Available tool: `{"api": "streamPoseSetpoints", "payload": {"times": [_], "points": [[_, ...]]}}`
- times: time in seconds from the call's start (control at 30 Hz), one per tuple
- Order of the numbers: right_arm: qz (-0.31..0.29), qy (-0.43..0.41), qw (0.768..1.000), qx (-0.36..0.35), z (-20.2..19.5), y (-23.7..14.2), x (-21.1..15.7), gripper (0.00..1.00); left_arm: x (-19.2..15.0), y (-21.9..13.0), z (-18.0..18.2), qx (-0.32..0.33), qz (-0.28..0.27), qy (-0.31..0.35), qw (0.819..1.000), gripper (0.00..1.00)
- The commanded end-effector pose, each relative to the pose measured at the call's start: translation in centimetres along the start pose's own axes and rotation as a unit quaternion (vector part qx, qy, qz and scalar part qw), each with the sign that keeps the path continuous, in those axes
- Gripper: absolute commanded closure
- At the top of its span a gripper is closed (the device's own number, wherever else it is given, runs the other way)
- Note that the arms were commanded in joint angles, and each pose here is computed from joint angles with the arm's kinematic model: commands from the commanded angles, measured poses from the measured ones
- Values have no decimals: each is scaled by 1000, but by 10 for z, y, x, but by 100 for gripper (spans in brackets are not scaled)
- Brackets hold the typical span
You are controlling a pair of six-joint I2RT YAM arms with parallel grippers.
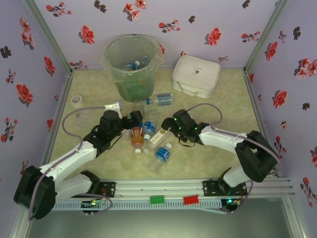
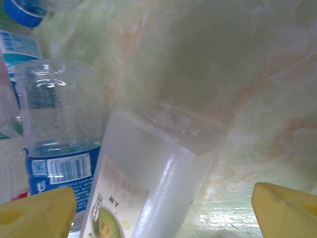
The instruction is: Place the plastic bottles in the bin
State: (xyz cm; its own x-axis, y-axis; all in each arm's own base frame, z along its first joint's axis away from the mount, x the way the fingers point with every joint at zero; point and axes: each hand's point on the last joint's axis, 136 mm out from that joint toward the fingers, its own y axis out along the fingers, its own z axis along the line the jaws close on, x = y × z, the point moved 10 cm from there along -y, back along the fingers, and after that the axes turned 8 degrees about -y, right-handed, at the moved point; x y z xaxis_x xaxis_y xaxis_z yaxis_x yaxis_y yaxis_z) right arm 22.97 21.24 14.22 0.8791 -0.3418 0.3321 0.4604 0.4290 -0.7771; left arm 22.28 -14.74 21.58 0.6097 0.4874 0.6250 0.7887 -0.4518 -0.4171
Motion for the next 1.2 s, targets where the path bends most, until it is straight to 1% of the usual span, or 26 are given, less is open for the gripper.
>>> {"api": "streamPoseSetpoints", "payload": {"times": [0.0,0.17,0.27,0.37,0.63,0.73,0.87,1.0,1.07,1.17], "points": [[-22,25,999,20,16,7,4,9,8,-4,-9,-22,-35,-25,999,0],[-24,41,999,11,20,24,3,12,15,-4,-12,-21,-62,-11,998,0],[-35,55,998,2,19,27,1,14,19,-2,-14,-24,-76,-6,997,0],[-43,59,997,-9,19,31,1,17,18,-1,-14,-24,-76,-6,997,0],[-49,74,996,-29,17,45,2,19,9,-3,-2,0,-66,-4,998,0],[-48,78,995,-36,16,50,2,22,9,-5,0,4,-70,-4,998,0],[-40,79,995,-46,14,55,0,23,11,-8,0,7,-79,-1,997,0],[-50,82,994,-48,12,54,1,31,13,-8,-2,6,-81,2,997,0],[-54,81,994,-41,13,53,2,37,14,-7,-3,6,-81,2,997,0],[-51,83,995,-30,19,50,6,41,15,-6,-5,7,-80,8,997,0]]}}
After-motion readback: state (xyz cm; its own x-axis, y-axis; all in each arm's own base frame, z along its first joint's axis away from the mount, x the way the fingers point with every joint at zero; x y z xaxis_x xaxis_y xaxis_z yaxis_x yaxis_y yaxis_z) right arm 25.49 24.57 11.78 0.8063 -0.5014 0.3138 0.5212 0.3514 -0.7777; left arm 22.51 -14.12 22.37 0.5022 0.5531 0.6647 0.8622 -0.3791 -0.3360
